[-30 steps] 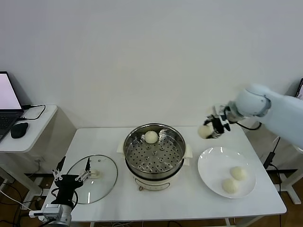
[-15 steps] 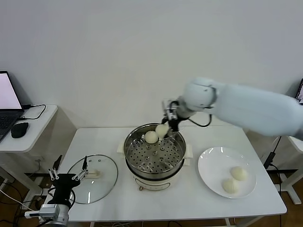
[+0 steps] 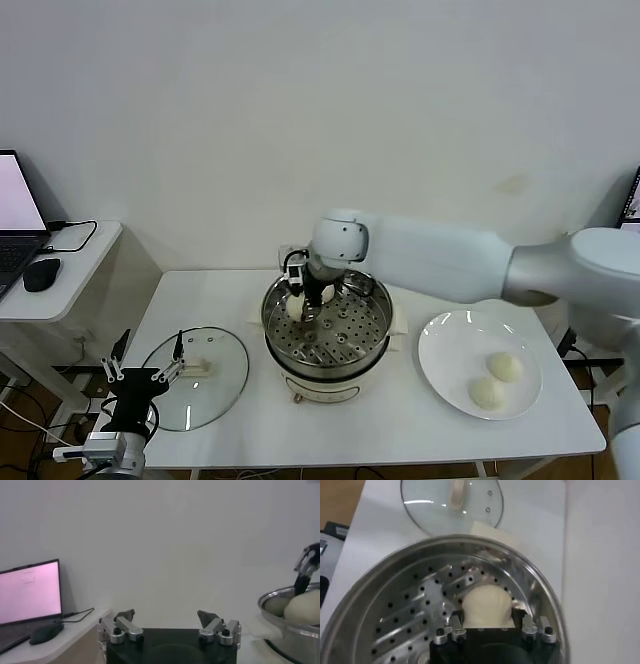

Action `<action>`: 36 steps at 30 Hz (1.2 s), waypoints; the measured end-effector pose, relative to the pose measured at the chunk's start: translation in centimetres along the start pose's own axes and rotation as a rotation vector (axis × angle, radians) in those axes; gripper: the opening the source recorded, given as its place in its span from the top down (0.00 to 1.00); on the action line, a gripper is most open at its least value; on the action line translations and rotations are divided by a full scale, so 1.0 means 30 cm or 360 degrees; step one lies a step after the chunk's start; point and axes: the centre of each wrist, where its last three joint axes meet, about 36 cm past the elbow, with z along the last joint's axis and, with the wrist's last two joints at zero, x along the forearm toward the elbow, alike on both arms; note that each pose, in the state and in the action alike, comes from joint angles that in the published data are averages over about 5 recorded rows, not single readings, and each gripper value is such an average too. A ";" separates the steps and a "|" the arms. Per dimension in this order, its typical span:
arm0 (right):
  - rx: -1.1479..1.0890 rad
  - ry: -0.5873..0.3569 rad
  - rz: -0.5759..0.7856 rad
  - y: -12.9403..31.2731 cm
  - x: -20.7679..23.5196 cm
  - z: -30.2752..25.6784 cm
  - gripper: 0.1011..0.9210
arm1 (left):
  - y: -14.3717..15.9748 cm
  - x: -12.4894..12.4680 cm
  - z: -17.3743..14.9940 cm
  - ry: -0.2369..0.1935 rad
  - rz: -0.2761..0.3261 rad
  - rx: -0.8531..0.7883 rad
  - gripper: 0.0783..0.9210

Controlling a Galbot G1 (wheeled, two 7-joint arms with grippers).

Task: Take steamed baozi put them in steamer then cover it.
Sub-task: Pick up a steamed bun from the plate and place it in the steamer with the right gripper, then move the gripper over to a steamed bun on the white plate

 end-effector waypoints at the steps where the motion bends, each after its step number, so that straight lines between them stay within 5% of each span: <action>1: -0.0005 0.0003 0.0001 0.000 -0.009 -0.001 0.40 | -0.001 0.000 0.000 0.0000 0.0000 0.0001 0.12; 5: -0.0025 0.0001 0.0000 -0.001 -0.028 -0.007 0.38 | -0.005 0.000 0.000 0.0000 0.0003 0.0005 0.12; 15: -0.0016 -0.0038 -0.0015 -0.017 0.031 -0.006 0.13 | -0.017 0.003 -0.010 -0.0013 0.0011 0.0013 0.12; 26: 0.0131 0.0018 -0.0022 -0.034 0.348 0.182 0.12 | -0.014 0.003 -0.017 -0.0020 0.0022 0.0006 0.12; 36: 0.0174 0.0096 -0.0056 0.129 0.570 0.549 0.12 | -0.024 0.005 -0.013 -0.0015 0.0044 0.0001 0.12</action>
